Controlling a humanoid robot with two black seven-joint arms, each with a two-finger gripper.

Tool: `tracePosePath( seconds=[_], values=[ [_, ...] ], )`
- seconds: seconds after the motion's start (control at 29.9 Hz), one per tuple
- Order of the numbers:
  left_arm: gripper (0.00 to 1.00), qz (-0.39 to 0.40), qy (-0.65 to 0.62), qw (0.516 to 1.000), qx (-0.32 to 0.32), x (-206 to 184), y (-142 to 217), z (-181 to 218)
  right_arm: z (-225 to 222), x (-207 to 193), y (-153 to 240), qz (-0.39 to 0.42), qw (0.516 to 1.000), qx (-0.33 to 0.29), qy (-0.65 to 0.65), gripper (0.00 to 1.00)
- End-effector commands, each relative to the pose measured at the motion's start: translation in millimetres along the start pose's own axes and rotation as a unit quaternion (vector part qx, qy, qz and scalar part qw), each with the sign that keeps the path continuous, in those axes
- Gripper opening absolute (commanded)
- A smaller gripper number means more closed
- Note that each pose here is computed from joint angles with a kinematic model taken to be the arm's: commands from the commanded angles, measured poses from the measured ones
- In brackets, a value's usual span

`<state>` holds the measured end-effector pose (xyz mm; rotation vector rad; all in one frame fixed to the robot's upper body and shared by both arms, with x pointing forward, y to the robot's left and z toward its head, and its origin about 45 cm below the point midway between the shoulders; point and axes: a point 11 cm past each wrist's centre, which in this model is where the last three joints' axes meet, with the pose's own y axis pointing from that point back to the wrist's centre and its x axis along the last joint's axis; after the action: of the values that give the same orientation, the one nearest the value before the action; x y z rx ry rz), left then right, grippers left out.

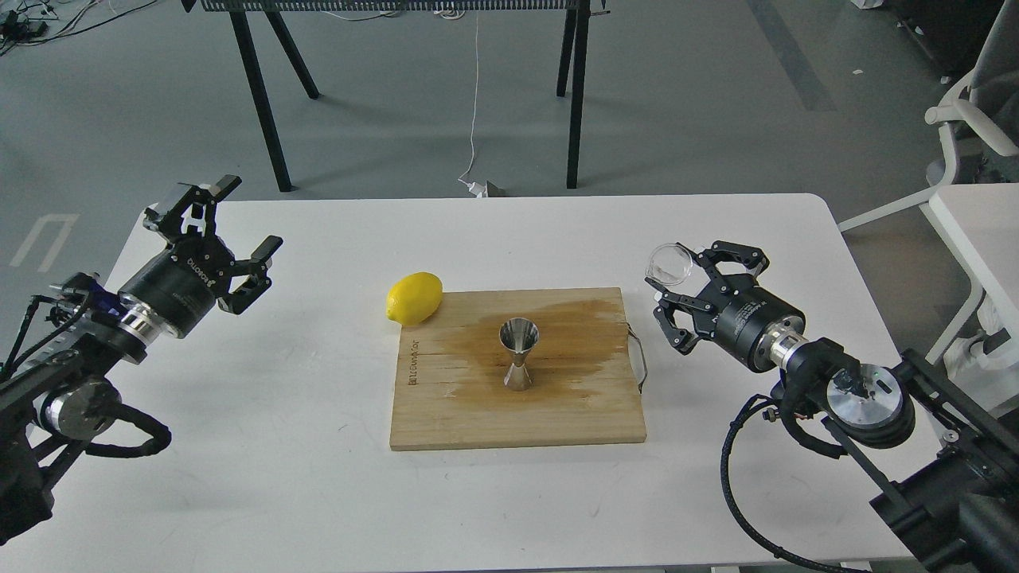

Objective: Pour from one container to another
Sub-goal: 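Lift the glass cup with the right gripper over the jigger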

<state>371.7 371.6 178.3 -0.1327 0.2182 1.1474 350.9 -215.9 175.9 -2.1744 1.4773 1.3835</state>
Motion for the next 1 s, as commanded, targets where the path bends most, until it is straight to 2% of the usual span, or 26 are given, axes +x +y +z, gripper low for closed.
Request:
tracePosePath(
  seconds=[0.0,0.33,0.97],
  values=[
    [0.99,0.0,0.0,1.0,0.0,0,0,0,8,-20,-12,-0.017,0.998,-0.025,0.057,0.41],
    [0.99,0.0,0.0,1.0,0.0,0,0,0,19,-60,-42,-0.046,0.972,-0.074,0.22,0.41],
    [0.99,0.0,0.0,1.0,-0.001,0,0,0,37,-84,-57,-0.068,0.915,-0.12,0.378,0.41]
  ],
)
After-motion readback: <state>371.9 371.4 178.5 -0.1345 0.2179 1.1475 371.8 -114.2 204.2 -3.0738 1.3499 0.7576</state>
